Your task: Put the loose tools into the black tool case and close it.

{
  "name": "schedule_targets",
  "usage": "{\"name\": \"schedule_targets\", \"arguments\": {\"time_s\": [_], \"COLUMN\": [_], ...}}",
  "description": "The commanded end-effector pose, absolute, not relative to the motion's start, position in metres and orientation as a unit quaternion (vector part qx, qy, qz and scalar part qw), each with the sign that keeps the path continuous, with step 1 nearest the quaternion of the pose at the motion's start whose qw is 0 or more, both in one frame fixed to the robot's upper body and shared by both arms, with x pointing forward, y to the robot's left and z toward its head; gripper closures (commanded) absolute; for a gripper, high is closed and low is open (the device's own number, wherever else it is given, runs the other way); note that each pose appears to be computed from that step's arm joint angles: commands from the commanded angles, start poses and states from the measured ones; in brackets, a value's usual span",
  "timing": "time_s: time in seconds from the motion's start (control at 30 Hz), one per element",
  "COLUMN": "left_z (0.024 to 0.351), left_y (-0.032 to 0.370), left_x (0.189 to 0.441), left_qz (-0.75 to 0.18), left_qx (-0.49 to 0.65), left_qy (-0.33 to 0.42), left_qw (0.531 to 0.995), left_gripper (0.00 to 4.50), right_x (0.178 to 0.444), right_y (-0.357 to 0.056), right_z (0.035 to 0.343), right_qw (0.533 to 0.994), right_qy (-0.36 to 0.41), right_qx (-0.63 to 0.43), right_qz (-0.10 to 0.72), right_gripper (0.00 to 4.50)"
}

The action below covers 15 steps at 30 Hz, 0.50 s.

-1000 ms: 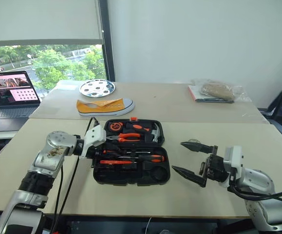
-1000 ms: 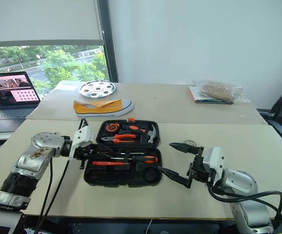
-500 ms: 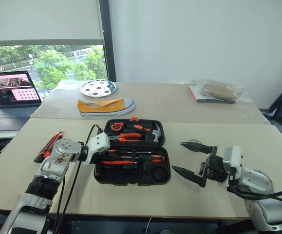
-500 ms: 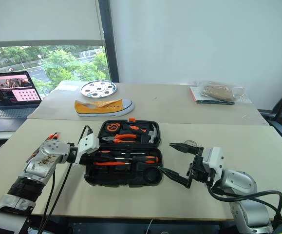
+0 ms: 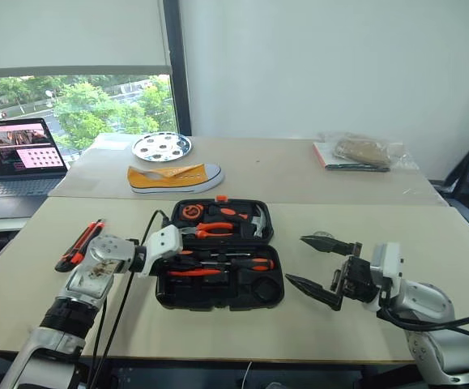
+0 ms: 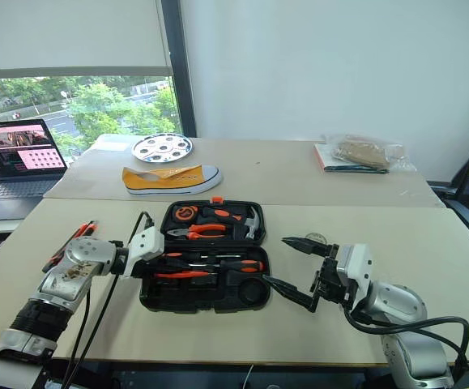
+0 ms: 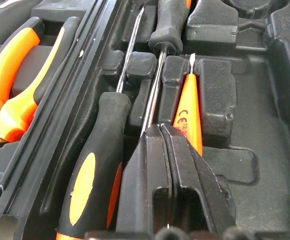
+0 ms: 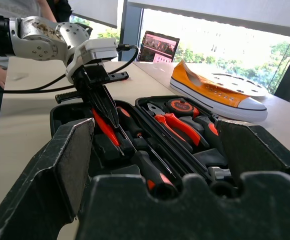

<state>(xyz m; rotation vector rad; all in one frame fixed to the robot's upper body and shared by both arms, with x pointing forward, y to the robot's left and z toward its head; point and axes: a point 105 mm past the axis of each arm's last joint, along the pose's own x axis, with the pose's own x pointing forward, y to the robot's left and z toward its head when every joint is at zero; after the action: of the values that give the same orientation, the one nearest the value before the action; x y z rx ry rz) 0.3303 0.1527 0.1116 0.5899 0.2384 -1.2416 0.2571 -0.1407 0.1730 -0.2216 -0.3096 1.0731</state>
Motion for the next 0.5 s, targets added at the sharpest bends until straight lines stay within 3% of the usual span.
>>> {"name": "schedule_targets", "arguments": {"time_s": [0.03,0.23,0.5], "left_z": [0.102,0.115,0.112], "left_y": [0.148,0.144,0.149], "left_x": [0.324,0.327,0.329], "left_qz": [-0.580,-0.576,-0.573], "left_qx": [0.275,0.255,0.247], "left_qy": [0.105,0.057,0.058], "left_qw": [0.759,0.775,0.779], "left_gripper": [4.42,4.42,4.42], "right_x": [0.256,0.258,0.259], "right_y": [-0.139,-0.138,-0.135], "right_z": [0.179,0.179,0.178], "right_qw": [0.840,0.840,0.838], "right_qy": [-0.164,-0.166,-0.168], "right_qx": [-0.108,-0.107,-0.104], "right_qz": [0.506,0.506,0.508], "right_gripper": [0.00,0.00,0.00]}}
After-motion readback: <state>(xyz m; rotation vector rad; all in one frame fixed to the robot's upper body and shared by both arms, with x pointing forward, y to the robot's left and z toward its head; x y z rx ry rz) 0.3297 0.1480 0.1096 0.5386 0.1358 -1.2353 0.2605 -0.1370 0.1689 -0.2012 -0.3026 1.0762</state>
